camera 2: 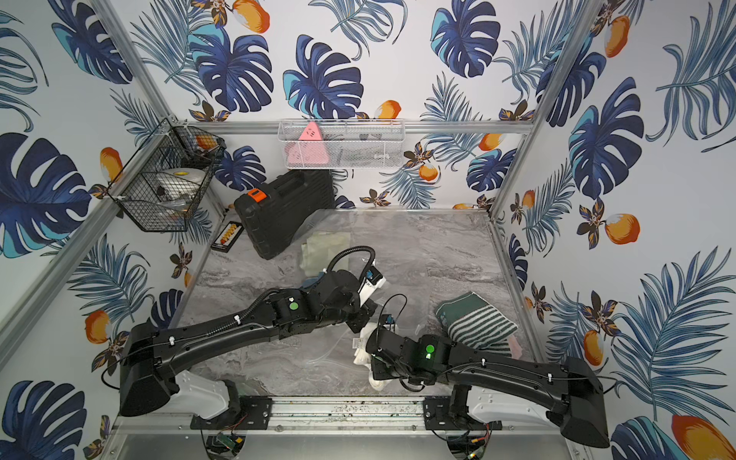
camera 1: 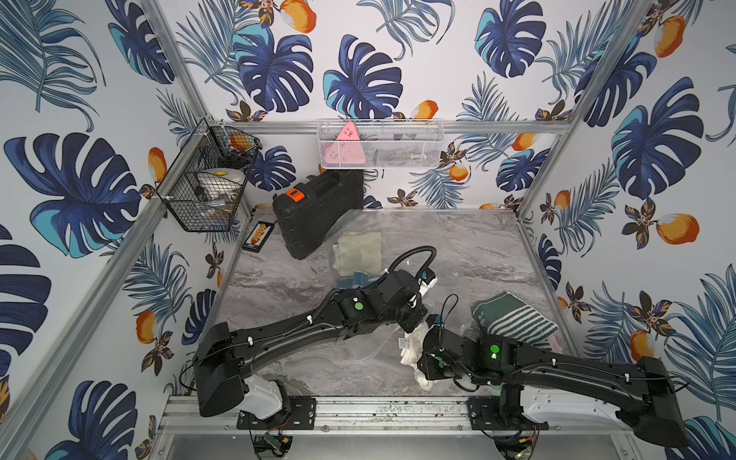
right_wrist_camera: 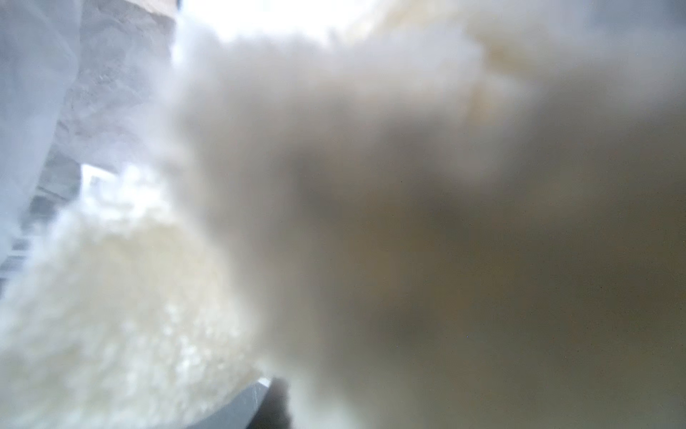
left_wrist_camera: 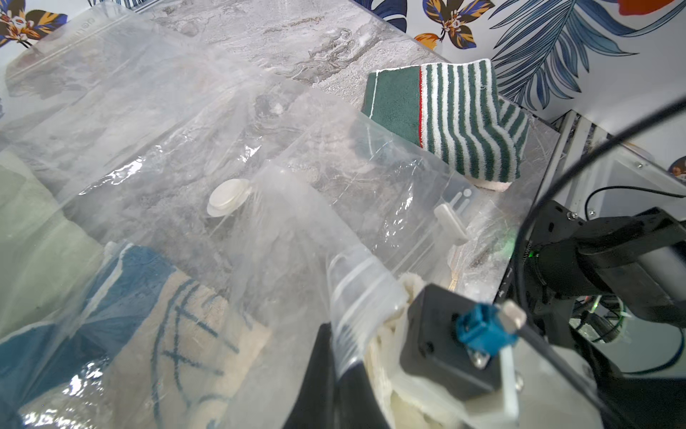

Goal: Place the folded towel into the vacuum bag
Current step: Place the towel in the vacuum bag.

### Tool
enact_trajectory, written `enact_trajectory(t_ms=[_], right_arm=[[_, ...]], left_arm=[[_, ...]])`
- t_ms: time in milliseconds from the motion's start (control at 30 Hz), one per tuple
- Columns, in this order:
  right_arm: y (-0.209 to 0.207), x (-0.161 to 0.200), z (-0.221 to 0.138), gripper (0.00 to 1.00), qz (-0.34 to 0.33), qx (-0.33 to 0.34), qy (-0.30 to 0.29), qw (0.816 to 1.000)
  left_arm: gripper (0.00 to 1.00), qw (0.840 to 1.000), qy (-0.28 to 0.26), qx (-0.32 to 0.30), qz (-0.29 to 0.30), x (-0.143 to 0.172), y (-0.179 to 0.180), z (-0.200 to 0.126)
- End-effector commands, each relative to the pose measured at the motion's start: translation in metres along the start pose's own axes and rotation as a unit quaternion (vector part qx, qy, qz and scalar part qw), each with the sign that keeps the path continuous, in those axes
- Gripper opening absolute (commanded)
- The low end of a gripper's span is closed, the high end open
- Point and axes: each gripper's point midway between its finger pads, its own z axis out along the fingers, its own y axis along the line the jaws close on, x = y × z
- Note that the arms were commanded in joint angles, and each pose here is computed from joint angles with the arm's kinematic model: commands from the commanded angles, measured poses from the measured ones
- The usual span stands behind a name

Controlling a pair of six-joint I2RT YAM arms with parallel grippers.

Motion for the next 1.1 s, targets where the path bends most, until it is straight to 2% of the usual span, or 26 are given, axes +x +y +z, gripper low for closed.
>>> enact_trajectory(t_ms=[0,100,267,367,433,500,533,600,667,733,800,900,1000,1067], right_arm=[[-0.016,-0.012,0.001,0.05,0.005,0.026,-0.008,1.000],[-0.028,-0.029,0.004,0.07,0.018,0.040,-0.013,0.999],[-0.045,-0.039,0.010,0.13,0.000,0.070,-0.021,0.997],[-0.038,-0.041,0.015,0.17,-0.015,0.050,-0.024,0.998],[-0.041,-0.041,0.018,0.26,-0.009,0.055,-0.029,0.998],[-0.059,-0.040,0.021,0.33,0.014,0.090,-0.022,0.996],[-0.067,-0.040,0.023,0.41,0.030,0.101,-0.010,0.994],[-0.070,-0.036,0.028,0.58,0.049,0.093,0.007,0.994],[-0.061,-0.031,0.029,0.71,0.056,0.053,0.023,0.997],[-0.057,-0.026,0.023,0.79,0.070,0.031,0.039,0.996],[-0.061,-0.022,0.011,0.81,0.084,0.035,0.042,0.995],[-0.084,-0.017,-0.012,0.80,0.120,0.090,0.030,0.988],[-0.104,-0.006,-0.022,0.74,0.149,0.142,0.039,0.978],[-0.106,-0.003,-0.019,0.71,0.161,0.146,0.038,0.975]], left_arm=[[0.00,0.997,-0.027,0.073,0.002,-0.012,-0.026,-0.005],[0.00,0.995,-0.013,0.095,0.002,-0.003,-0.032,-0.002],[0.00,0.996,-0.007,0.088,-0.017,0.008,-0.028,0.007],[0.00,0.996,0.001,0.090,-0.023,0.012,-0.029,0.015],[0.00,0.995,0.003,0.092,-0.025,0.014,-0.029,0.020],[0.00,0.995,0.005,0.091,-0.026,0.016,-0.029,0.022],[0.00,0.996,0.009,0.090,-0.027,0.019,-0.028,0.024],[0.00,0.996,0.016,0.083,-0.028,0.023,-0.026,0.027],[0.00,0.996,0.024,0.079,-0.027,0.028,-0.024,0.031],[0.00,0.996,0.028,0.075,-0.028,0.031,-0.023,0.033],[0.00,0.996,0.030,0.072,-0.030,0.032,-0.022,0.034],[0.00,0.996,0.026,0.076,-0.033,0.030,-0.024,0.032],[0.00,0.996,0.018,0.085,-0.036,0.024,-0.027,0.028],[0.00,0.995,0.013,0.091,-0.037,0.019,-0.031,0.026]])
